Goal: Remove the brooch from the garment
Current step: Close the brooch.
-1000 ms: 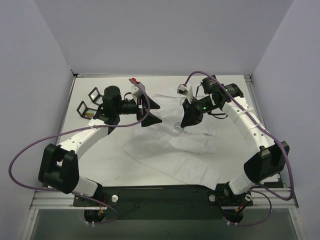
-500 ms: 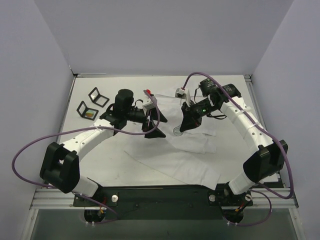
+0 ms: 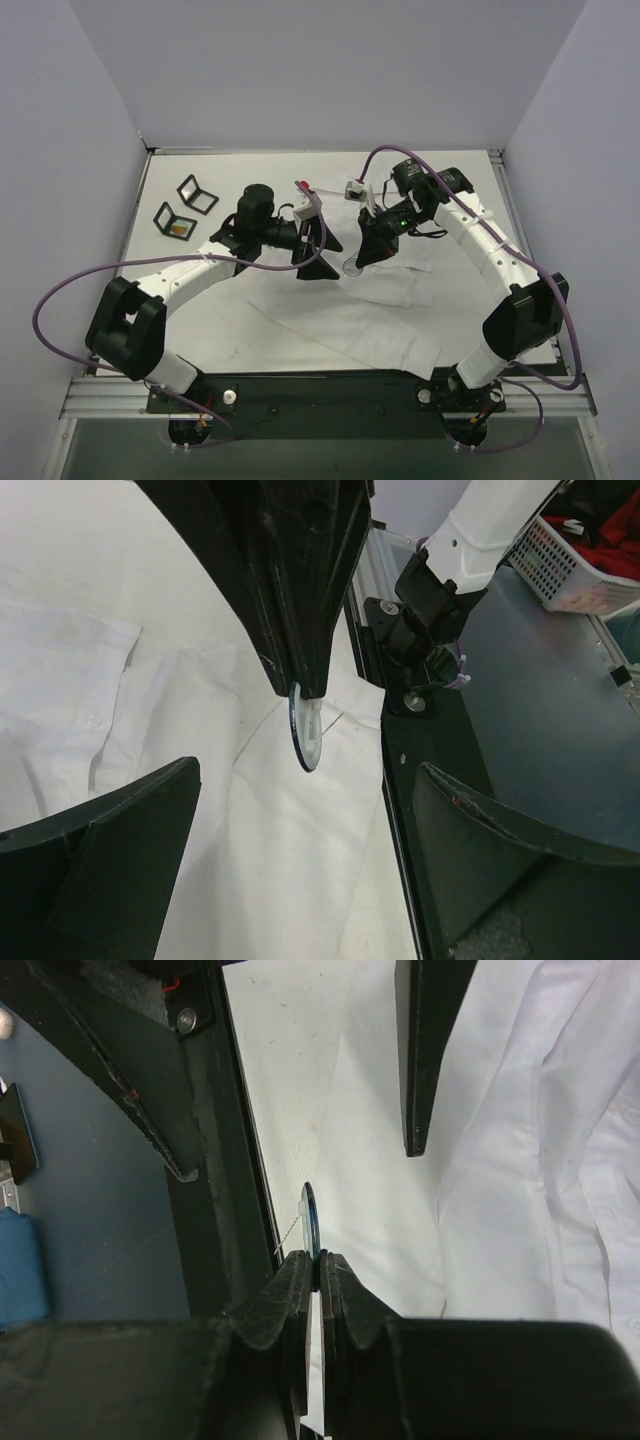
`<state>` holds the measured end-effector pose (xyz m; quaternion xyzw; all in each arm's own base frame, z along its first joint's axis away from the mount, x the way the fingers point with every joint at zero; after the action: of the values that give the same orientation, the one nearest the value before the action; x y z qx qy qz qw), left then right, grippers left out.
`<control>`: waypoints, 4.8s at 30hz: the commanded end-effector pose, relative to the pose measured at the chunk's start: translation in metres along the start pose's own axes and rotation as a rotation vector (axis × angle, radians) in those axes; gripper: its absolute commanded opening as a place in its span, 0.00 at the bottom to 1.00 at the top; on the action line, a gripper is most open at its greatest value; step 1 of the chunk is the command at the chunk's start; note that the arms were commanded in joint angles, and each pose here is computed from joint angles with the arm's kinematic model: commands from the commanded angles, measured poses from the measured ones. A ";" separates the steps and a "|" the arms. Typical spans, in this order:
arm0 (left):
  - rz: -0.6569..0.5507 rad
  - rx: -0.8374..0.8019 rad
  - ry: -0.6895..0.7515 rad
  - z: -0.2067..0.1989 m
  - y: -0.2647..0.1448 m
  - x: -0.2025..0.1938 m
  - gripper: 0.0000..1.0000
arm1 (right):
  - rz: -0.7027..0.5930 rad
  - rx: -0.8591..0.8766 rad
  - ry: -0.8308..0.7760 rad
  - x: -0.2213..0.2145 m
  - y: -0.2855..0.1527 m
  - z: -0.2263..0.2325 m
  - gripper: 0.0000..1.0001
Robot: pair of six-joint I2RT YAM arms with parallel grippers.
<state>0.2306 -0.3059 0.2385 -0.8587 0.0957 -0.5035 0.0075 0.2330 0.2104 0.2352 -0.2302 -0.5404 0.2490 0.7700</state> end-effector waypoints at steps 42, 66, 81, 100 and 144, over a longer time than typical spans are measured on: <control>-0.039 -0.063 -0.031 -0.005 0.025 -0.004 0.73 | -0.058 0.140 0.041 0.005 0.006 0.009 0.00; -0.020 -0.055 -0.023 -0.006 0.031 -0.009 0.59 | -0.083 0.155 0.077 0.004 0.005 0.003 0.00; -0.025 -0.069 -0.025 -0.008 0.031 -0.008 0.42 | -0.076 0.154 0.076 0.001 0.005 0.003 0.00; -0.078 -0.153 -0.007 -0.019 0.015 0.004 0.41 | -0.068 0.148 0.066 -0.001 0.002 0.005 0.00; -0.036 -0.050 -0.071 0.001 0.032 -0.002 0.41 | -0.037 0.128 0.045 -0.003 0.004 0.003 0.00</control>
<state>0.2180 -0.3309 0.2196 -0.8888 0.1026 -0.4464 -0.0148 0.2315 0.2097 0.2213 -0.1895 -0.4935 0.2631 0.8070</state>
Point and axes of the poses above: each gripper's point midway between its finger pads, its own y axis out along the fingers, its own z axis along the line the jaws close on, x = y × z, the point moved 3 cm from there along -y, back along the fingers, and after that the axes turned 10 degrees about -y, right-handed, at the moved point
